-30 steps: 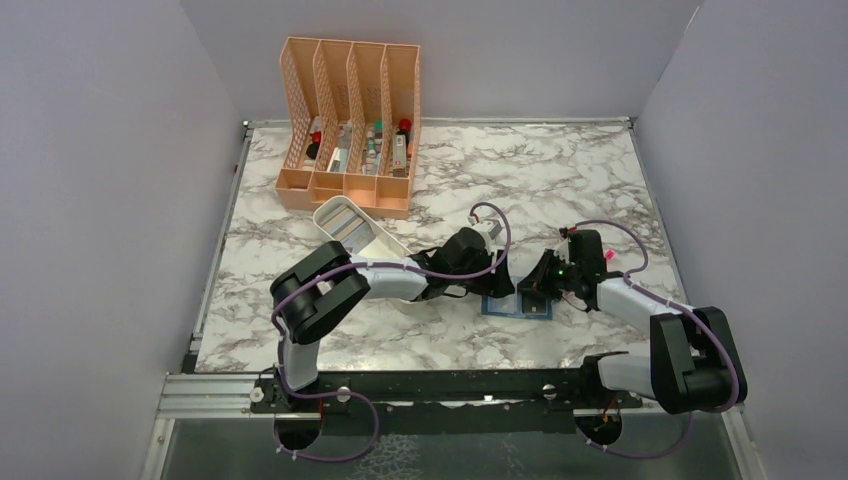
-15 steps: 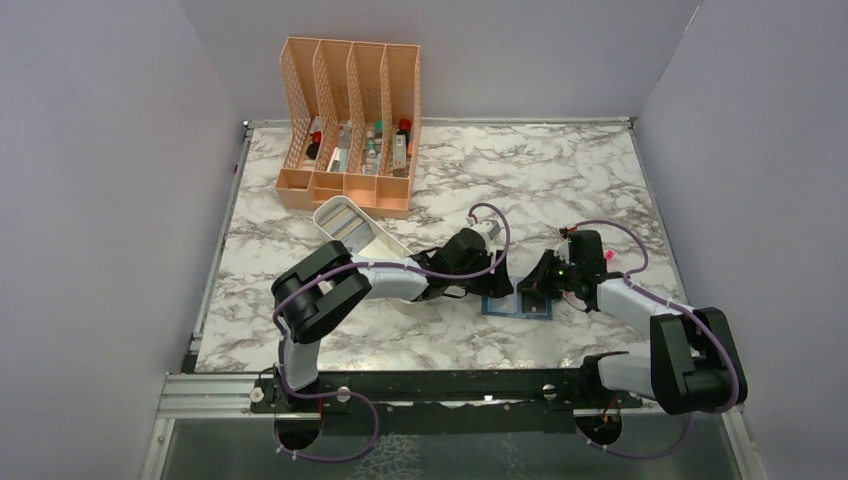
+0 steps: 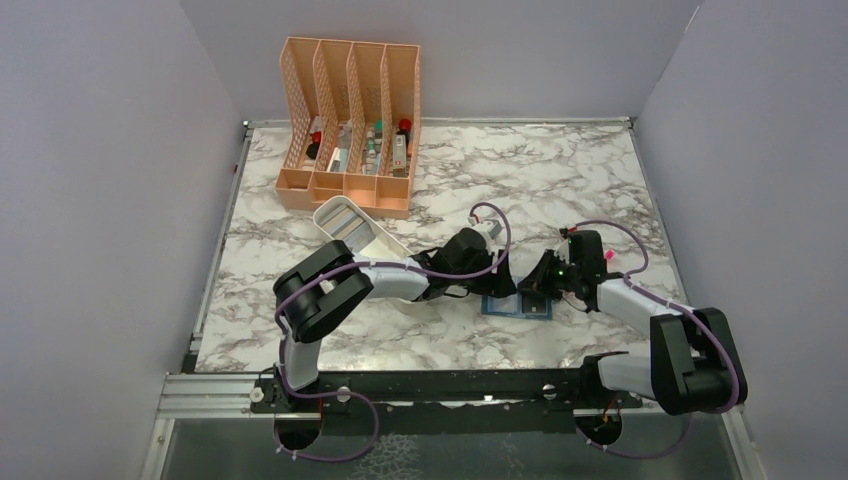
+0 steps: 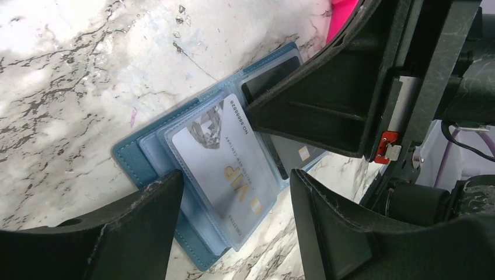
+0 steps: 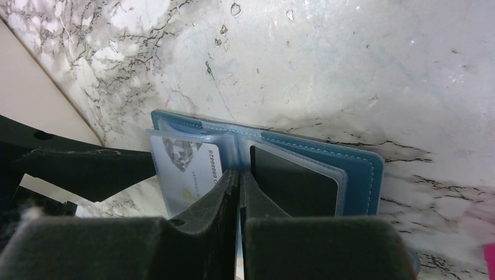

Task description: Put the credit cards into the card holder

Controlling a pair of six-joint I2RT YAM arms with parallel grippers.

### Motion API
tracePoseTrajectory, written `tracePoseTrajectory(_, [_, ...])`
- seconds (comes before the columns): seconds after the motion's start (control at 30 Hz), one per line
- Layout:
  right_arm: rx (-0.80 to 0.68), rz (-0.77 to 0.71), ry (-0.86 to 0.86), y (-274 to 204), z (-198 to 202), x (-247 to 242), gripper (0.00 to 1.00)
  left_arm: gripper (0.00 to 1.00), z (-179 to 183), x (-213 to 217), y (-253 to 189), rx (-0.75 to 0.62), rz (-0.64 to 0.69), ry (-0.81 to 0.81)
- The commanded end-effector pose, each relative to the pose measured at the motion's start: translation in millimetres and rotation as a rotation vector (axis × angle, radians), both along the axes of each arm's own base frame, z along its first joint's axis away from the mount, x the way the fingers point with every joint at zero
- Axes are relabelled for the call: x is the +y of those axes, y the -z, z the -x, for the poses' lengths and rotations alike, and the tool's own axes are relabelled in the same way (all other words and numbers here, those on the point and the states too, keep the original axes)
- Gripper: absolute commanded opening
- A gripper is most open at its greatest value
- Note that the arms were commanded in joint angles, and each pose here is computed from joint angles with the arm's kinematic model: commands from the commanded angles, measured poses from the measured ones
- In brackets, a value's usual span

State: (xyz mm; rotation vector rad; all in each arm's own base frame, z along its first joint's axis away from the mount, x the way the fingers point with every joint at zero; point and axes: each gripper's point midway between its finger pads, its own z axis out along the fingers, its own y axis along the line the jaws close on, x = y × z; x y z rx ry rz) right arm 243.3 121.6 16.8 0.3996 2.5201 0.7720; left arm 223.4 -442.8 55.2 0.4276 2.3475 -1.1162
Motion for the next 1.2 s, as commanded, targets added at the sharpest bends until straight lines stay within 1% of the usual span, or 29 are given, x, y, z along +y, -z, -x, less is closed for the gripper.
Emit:
tracePoseTrajectory(0.0, [0.042, 0.034, 0.005, 16.2, 11.6, -5.0, 0.09, 0.71, 7.6, -18.4, -33.7, -0.020, 0.093, 0.049])
tracePoseTrajectory(0.3, [0.035, 0.026, 0.003, 13.2, 11.4, -3.8, 0.09, 0.71, 13.5, -28.6, -44.8, -0.034, 0.116, 0.080])
tracePoseTrajectory(0.63, [0.019, 0.028, 0.007, 5.4, 6.2, -3.7, 0.13, 0.72, 12.3, -33.5, -52.5, -0.065, 0.126, 0.097])
tracePoseTrajectory(0.8, [0.013, 0.039, 0.017, 2.3, 4.4, -6.2, 0.15, 0.72, 12.5, -34.7, -54.4, -0.069, 0.129, 0.102])
tracePoseTrajectory(1.0, [-0.016, 0.072, 0.052, -9.8, -1.0, -13.3, 0.23, 0.73, 9.6, -35.0, -51.1, -0.080, 0.111, 0.100])
tracePoseTrajectory(1.17, [-0.037, 0.085, 0.069, -16.0, -1.8, -16.7, 0.27, 0.73, 9.7, -37.2, -52.0, -0.083, 0.114, 0.111])
